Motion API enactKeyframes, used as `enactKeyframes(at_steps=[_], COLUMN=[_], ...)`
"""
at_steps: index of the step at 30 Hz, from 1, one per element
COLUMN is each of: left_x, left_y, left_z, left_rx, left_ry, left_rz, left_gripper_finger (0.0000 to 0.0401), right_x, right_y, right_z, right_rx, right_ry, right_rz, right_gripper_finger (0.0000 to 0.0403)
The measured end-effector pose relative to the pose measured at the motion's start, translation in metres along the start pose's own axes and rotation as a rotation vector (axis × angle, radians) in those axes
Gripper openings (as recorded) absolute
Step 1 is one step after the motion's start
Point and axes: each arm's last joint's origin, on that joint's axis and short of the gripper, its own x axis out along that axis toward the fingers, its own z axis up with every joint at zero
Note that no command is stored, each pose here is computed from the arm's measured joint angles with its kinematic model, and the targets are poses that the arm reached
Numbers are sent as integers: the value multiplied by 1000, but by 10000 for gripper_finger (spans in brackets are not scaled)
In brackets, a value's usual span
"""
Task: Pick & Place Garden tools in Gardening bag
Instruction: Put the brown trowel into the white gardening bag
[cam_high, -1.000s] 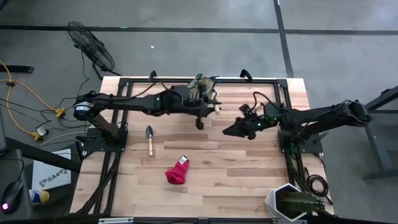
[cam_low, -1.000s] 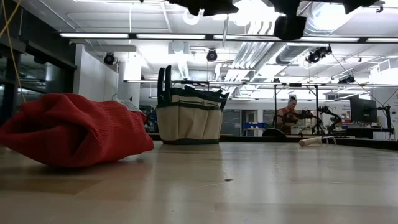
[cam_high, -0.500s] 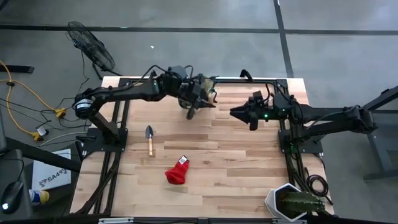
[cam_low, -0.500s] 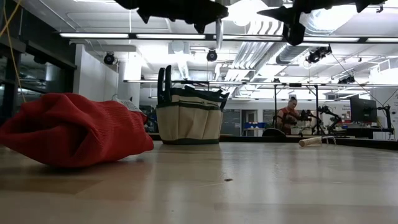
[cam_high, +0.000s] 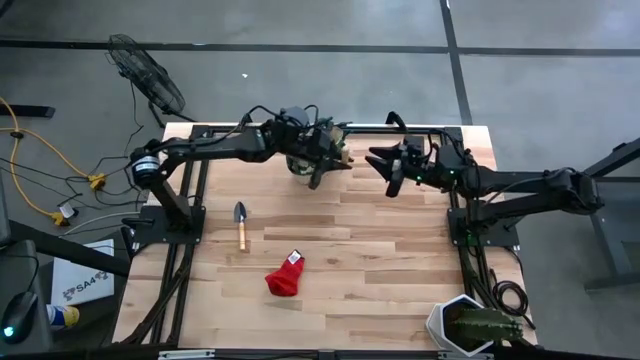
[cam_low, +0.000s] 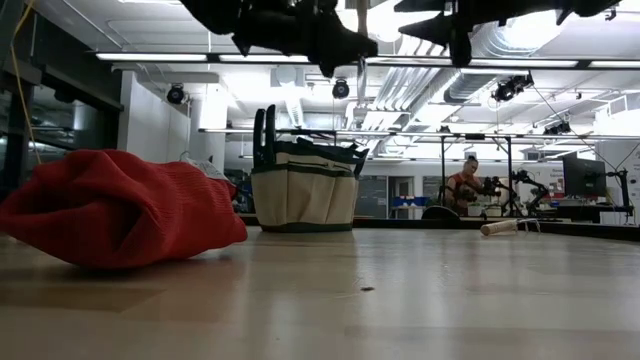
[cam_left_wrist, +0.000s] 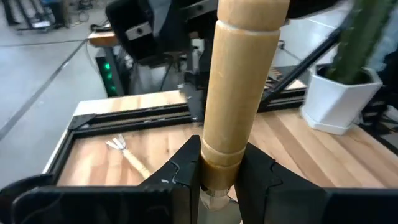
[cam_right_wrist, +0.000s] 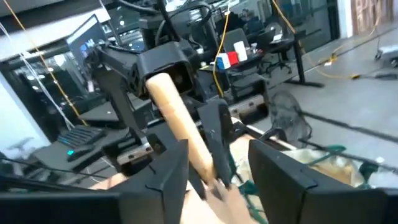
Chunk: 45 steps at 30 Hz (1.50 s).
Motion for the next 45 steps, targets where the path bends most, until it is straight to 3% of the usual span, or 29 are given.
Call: enactKeyframes(at_steps=[9, 18, 31, 45], left_x=[11, 16, 16, 16], left_y=[5, 8, 8, 8], left_z=[-14, -20, -20, -20], left_rx=[-39, -47, -48, -50], left_ry=[31, 45, 48, 51], left_rz=[48, 91, 101, 99], left_gripper_finger=[61, 61, 61, 61], right_x=[6, 27, 45, 46], right_y=[1, 2, 2, 1], right_z=[-2, 10, 10, 10], right_rx=[-111, -222, -243, -244], right_ry=[-23, 14, 51, 53], right_rz=[4, 12, 19, -4], right_gripper_finger=[228, 230, 228, 143])
